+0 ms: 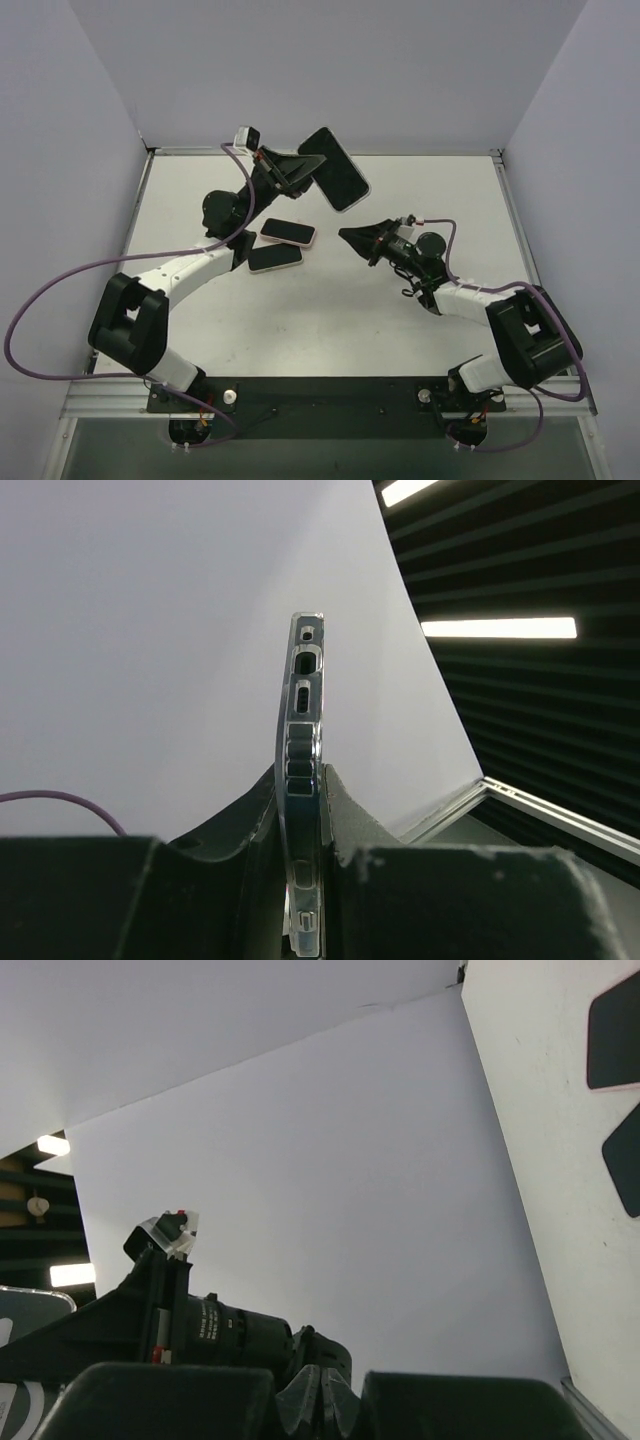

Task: Take the phone out of the phone case
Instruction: Remove the phone case from the phone.

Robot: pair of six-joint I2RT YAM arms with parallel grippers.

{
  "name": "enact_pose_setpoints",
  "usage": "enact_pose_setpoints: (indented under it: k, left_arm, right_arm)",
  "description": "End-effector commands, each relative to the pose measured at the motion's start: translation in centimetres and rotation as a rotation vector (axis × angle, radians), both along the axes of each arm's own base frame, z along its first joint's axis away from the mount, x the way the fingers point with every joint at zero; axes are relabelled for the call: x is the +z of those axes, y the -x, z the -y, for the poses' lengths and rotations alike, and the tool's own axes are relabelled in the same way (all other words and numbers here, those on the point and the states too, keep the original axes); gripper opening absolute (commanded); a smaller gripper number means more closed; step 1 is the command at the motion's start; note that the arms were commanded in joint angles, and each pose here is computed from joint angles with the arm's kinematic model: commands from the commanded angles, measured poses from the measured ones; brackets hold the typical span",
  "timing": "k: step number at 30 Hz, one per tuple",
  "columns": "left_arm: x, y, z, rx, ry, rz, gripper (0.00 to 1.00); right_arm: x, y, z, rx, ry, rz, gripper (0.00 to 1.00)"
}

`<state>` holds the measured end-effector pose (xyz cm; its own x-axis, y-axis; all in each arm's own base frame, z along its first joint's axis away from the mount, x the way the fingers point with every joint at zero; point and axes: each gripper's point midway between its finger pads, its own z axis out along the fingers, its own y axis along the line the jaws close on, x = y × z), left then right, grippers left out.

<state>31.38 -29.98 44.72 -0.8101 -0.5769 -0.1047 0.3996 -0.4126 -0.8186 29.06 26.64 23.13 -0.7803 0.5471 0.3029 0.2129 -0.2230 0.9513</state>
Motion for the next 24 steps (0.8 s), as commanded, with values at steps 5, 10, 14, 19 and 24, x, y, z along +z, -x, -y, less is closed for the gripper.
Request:
enact_pose_setpoints:
  k: [5, 10, 14, 19, 24]
  left_arm:
    - [1.3, 3.7, -0.2, -0.141, -0.127, 0.157, 0.0]
    - [-4.0, 5.4, 2.8, -0.29, -0.402, 0.175, 0.0]
    - [-6.9, 7.0, 5.0, -0.372, -0.505, 0.198, 0.0]
    - [-8.6, 7.9, 6.2, -0.41, -0.522, 0.195, 0.0]
    - [-8.6, 8.0, 6.3, -0.412, -0.506, 0.195, 0.0]
  right_arm:
    - [4.9, 0.9, 4.3, -0.044, 0.284, 0.423, 0.34]
    - [5.9, 0.5, 9.0, -0.106, 0.768, 0.434, 0.65]
    - [9.3, 0.7, 7.8, -0.017, 0.734, 0.558, 0.73]
    - [11.6, 0.6, 6.3, 0.034, 0.641, 0.63, 0.76]
    - [10.7, 0.4, 5.6, 0.063, 0.6, 0.608, 0.71]
